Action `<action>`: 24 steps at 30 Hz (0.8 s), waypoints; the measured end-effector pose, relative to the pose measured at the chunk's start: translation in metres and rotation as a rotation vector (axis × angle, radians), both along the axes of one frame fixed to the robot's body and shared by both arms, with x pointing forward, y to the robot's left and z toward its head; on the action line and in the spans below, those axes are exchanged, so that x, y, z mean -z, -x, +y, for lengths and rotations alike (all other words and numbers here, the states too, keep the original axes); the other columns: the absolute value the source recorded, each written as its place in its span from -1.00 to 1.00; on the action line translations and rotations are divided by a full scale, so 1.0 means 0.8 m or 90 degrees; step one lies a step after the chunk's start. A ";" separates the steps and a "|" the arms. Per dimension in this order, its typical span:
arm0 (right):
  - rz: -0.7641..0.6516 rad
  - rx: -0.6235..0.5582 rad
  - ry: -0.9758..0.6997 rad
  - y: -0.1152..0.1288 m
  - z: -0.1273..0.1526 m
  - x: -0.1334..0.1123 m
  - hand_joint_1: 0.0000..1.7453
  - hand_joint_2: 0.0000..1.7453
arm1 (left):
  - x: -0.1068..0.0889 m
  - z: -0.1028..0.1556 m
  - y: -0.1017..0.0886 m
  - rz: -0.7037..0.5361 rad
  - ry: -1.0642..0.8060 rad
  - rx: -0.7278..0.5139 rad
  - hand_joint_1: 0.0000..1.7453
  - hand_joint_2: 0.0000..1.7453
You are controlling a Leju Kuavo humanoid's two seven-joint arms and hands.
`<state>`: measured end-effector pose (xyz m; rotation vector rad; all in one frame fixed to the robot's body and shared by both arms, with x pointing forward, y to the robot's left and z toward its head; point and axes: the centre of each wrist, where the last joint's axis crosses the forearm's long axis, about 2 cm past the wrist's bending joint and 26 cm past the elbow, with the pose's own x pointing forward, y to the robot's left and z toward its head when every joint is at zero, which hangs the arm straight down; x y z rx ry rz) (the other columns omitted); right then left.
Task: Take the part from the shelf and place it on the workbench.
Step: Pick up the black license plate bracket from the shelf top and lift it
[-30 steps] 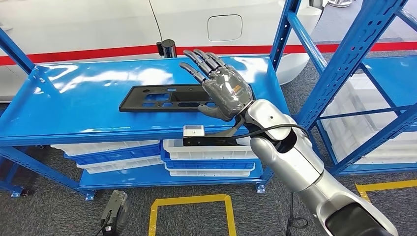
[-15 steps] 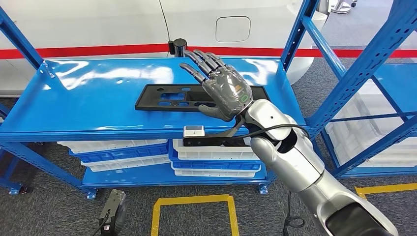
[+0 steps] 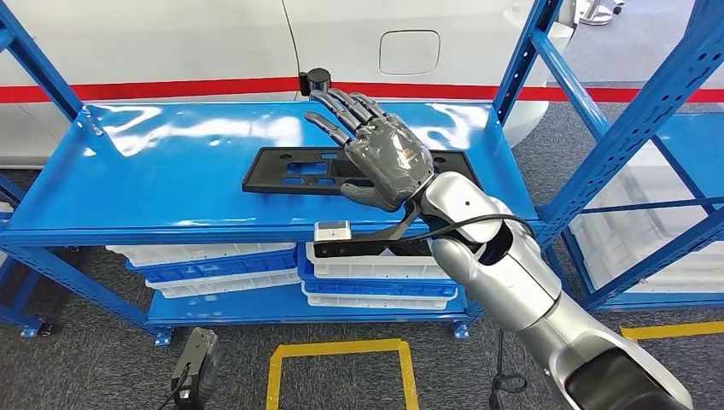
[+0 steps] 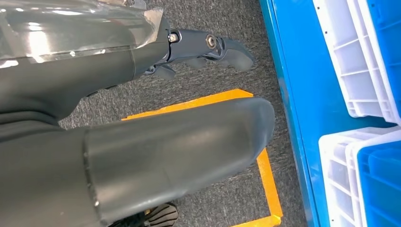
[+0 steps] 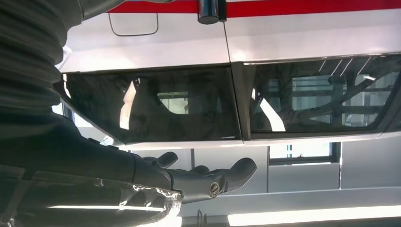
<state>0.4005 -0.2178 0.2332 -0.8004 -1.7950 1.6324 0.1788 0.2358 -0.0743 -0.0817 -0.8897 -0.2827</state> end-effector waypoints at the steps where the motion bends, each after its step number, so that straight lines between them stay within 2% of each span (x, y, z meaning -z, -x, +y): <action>1: 0.000 0.001 0.001 0.000 -0.001 0.000 -1.00 1.00 | 0.000 0.000 0.000 0.001 0.000 0.000 -1.00 -1.00; 24: 0.005 0.000 0.001 -0.001 0.000 0.002 -1.00 1.00 | 0.000 0.006 -0.001 -0.001 -0.009 0.003 -1.00 -1.00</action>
